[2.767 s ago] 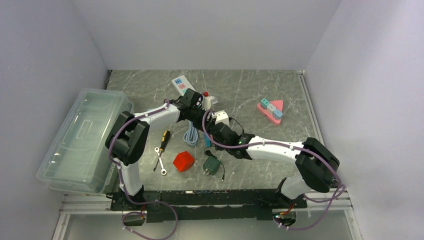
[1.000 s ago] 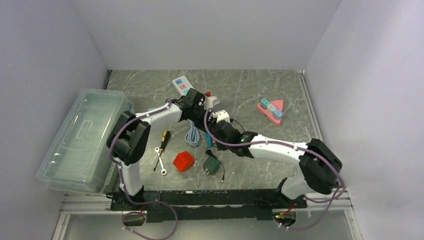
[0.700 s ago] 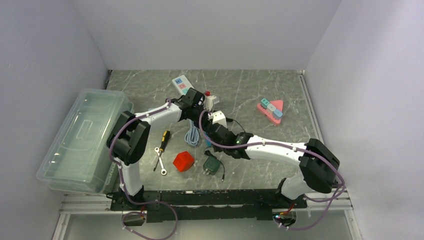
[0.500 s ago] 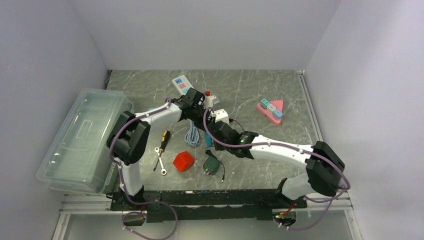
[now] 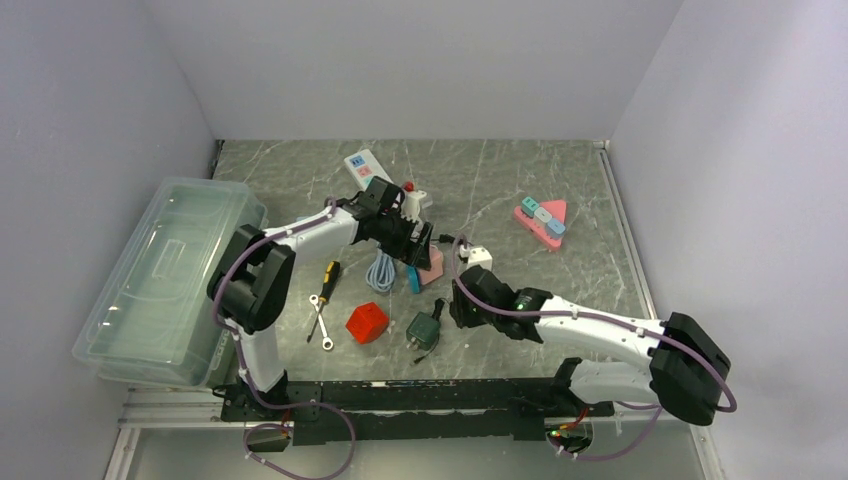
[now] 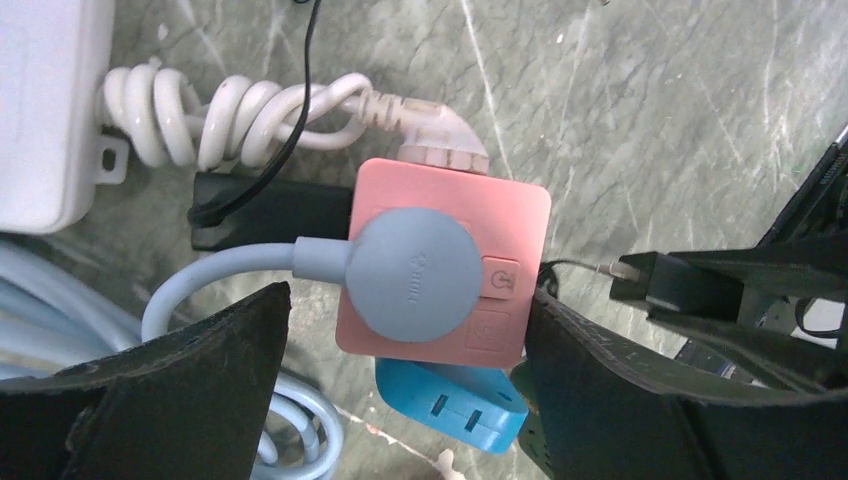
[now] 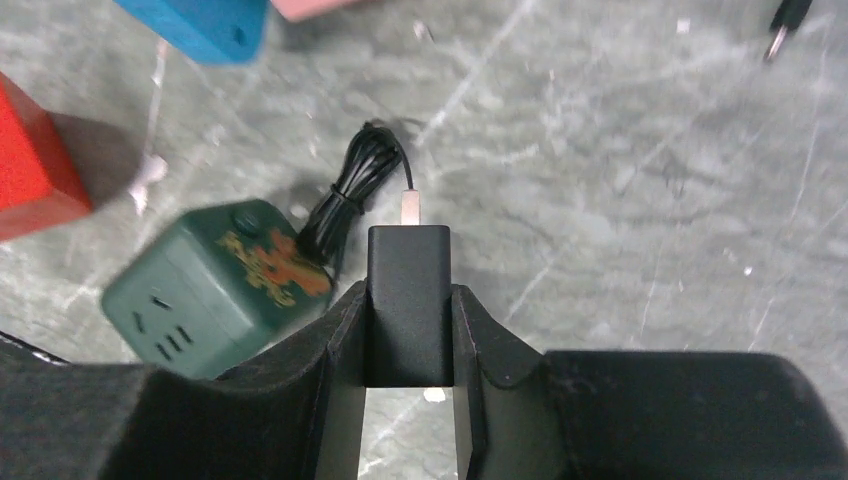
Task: Pull the plug off the socket
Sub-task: Place the plug at the center of the board.
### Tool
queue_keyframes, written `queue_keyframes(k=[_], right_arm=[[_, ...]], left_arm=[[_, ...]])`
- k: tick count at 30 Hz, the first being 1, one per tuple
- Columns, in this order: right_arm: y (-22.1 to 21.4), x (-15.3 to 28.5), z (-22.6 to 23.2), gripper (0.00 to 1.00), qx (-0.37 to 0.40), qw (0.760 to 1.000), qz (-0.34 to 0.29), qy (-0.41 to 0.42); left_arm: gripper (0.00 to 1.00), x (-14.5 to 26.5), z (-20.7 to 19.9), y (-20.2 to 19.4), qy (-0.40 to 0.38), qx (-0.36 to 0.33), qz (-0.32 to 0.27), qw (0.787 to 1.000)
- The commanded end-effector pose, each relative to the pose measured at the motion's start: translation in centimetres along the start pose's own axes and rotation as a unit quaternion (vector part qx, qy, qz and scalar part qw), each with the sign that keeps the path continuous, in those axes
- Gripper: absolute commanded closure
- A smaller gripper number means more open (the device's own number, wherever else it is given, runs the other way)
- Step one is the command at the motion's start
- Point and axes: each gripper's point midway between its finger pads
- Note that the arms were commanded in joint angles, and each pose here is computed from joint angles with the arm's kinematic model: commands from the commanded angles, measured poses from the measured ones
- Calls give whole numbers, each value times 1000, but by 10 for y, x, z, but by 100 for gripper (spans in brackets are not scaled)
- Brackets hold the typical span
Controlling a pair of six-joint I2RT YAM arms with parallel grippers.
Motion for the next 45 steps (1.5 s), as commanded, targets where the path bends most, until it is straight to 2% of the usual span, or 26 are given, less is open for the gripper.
queue_keyframes(k=[1, 4, 6, 8, 12, 21, 25, 31, 38, 40, 45], right_arm=[[4, 4, 16, 91, -62, 996, -31, 51], [-1, 2, 15, 77, -68, 996, -32, 52], [-4, 1, 12, 69, -68, 996, -30, 44], [-6, -1, 8, 57, -69, 997, -29, 34], [-2, 3, 3, 37, -72, 996, -40, 23], [32, 28, -12, 9, -44, 995, -91, -11], [44, 29, -19, 5, -34, 994, -103, -23], [49, 22, -17, 2, -38, 993, -106, -18], [57, 19, -18, 0, -40, 992, -115, -19], [59, 19, -20, 1, -41, 992, -117, -19], [61, 18, -23, 1, -35, 992, -122, -20]], left_arm=[[9, 20, 13, 12, 45, -22, -33, 998], [4, 26, 10, 13, 46, -25, -39, 998], [3, 30, 10, 12, 49, -23, -38, 998], [2, 33, 9, 7, 52, -18, -30, 998], [1, 43, 3, 0, 45, -19, -30, 998], [0, 60, -18, 1, 11, -36, -57, 998], [0, 51, -28, 0, -31, -24, -47, 998], [0, 39, -13, -12, 0, -5, -12, 1000], [0, 25, -10, -31, 1, -1, 36, 999], [4, 23, -10, -34, 0, 0, 43, 999], [26, 26, -8, -44, 3, -2, 55, 998]])
Point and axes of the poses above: each gripper's point midway between its finger pads, its own x axis back along the fingers, its own z axis along the line the jaws close on, y = z × x, and after that the axes turned 8 degrees about x, right-handed
